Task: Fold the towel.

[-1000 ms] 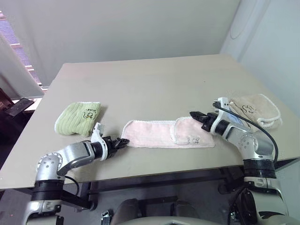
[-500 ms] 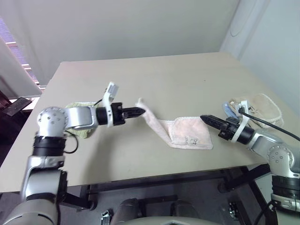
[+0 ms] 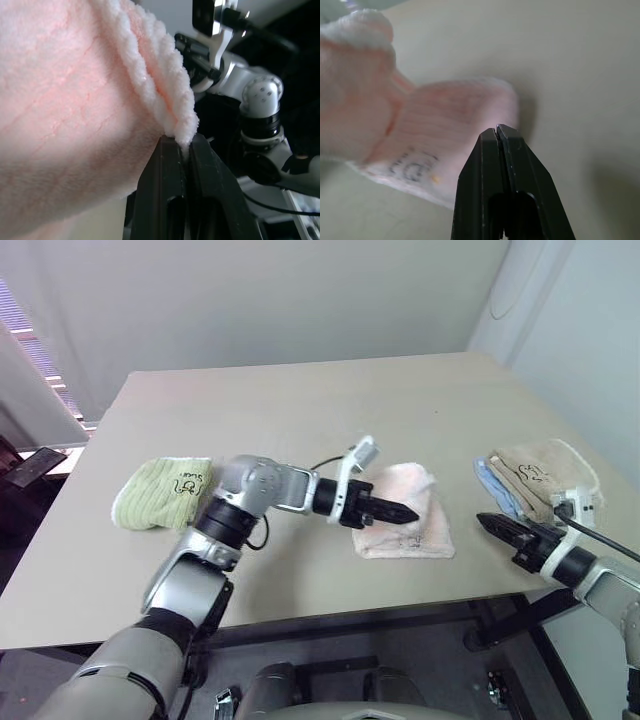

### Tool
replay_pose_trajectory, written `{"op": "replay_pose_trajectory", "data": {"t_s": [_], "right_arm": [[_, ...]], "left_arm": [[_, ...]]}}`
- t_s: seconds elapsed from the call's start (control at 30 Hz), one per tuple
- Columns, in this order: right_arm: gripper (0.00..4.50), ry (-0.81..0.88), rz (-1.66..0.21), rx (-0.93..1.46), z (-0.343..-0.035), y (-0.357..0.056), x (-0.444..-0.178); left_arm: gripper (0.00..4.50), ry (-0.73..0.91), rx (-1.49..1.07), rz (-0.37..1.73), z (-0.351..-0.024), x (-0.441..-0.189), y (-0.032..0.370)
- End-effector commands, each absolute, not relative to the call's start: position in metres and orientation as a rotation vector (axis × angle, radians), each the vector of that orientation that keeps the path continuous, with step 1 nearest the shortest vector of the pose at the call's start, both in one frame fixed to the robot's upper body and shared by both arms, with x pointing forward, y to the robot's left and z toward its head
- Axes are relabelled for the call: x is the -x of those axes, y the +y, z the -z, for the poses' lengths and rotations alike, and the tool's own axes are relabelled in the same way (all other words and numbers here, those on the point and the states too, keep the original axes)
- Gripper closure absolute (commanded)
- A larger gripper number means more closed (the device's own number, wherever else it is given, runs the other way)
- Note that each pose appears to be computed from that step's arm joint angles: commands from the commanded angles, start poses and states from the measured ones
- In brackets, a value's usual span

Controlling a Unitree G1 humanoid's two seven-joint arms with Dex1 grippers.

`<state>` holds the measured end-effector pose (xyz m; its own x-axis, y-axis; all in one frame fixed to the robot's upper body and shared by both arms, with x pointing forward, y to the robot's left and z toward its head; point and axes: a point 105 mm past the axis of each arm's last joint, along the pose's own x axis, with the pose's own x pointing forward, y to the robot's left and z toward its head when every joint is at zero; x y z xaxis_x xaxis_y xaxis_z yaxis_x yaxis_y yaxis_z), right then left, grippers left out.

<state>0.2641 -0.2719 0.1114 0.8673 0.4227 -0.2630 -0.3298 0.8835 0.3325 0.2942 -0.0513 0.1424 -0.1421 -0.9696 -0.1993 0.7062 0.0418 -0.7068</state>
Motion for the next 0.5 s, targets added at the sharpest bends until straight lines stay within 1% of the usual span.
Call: {"op": "replay_pose_trajectory", "data": {"t_s": [0.03, 0.17, 0.3, 0.4, 0.5], "right_arm": [[4.50, 0.249, -0.367, -0.251, -0.132, -0.276, -0.262], [4.50, 0.250, -0.335, -0.263, -0.129, -0.279, -0.257], [4.50, 0.259, -0.320, -0.261, -0.126, -0.279, -0.255], [4.50, 0.270, -0.323, -0.260, -0.123, -0.277, -0.253], [4.50, 0.268, -0.333, -0.262, -0.124, -0.273, -0.256]], "left_arm": [[4.46, 0.780, 0.357, 1.565, -0.140, -0.300, -0.064], [4.46, 0.815, 0.382, 1.525, -0.119, -0.305, -0.083], [4.46, 0.826, 0.360, 1.481, -0.102, -0.310, -0.091], [4.46, 0.816, 0.373, 1.495, -0.101, -0.308, -0.096], [3.75, 0.814, 0.381, 1.537, -0.101, -0.304, -0.097]]}}
